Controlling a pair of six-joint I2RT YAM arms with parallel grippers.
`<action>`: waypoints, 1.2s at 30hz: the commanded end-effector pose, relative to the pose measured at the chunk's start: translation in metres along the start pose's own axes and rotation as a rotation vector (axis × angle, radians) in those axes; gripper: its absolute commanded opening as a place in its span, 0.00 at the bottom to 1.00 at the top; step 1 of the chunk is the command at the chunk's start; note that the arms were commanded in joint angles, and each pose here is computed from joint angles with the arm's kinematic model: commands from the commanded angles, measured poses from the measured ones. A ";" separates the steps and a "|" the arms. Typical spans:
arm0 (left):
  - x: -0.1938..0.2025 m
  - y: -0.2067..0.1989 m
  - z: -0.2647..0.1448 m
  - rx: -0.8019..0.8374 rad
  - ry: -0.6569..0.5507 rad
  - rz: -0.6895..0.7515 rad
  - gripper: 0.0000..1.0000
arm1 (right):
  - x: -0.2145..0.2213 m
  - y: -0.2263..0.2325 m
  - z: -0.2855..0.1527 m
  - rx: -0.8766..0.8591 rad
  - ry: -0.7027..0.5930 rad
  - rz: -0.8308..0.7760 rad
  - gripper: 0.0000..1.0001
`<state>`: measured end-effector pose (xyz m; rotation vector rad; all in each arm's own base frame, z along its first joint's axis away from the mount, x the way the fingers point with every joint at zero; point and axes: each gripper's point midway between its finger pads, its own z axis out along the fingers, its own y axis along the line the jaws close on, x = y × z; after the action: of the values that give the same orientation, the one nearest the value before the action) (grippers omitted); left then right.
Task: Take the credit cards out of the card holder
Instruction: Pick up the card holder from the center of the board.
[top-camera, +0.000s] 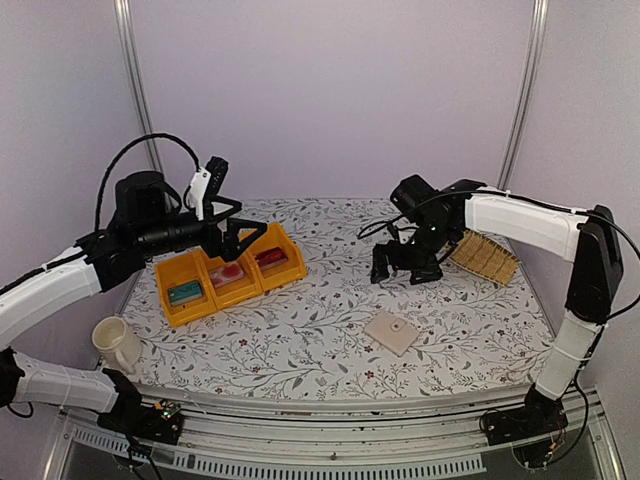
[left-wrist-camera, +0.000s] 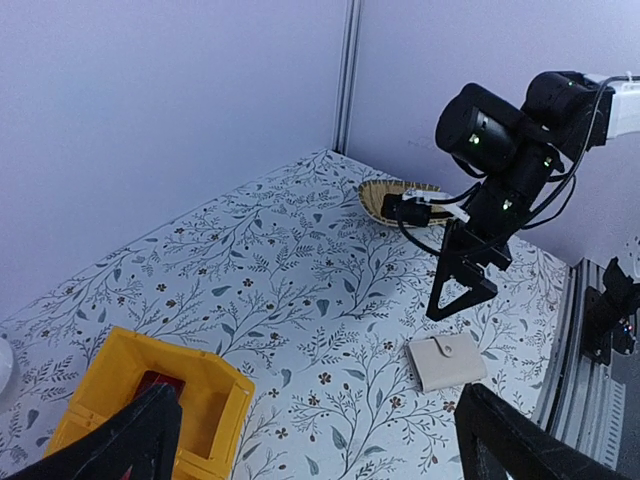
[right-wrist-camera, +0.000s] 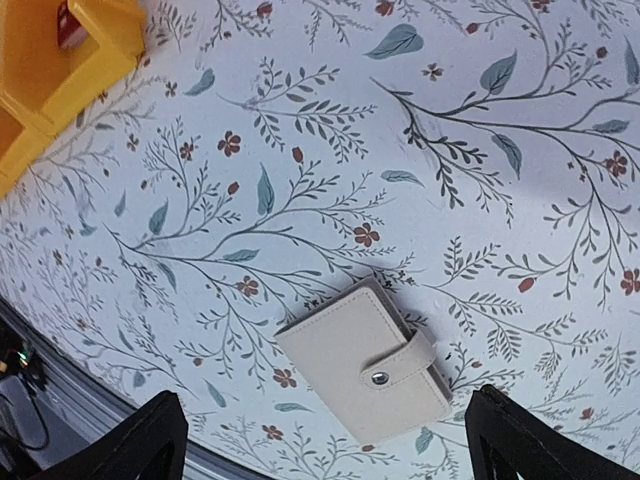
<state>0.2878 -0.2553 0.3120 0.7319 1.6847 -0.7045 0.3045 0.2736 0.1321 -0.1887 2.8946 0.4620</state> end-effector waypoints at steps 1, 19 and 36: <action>0.006 -0.009 0.004 0.035 0.038 -0.040 0.98 | 0.040 -0.026 0.044 0.074 0.239 -0.377 1.00; 0.010 -0.018 0.009 0.053 0.046 -0.037 0.98 | 0.063 -0.039 0.099 0.076 0.382 -0.540 0.87; 0.007 -0.022 0.012 0.060 0.040 -0.023 0.98 | 0.067 0.001 0.095 -0.140 0.311 -0.453 0.03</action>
<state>0.2790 -0.2699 0.2970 0.7640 1.7352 -0.7432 0.2558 0.2820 0.0293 -1.0360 3.0125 0.4827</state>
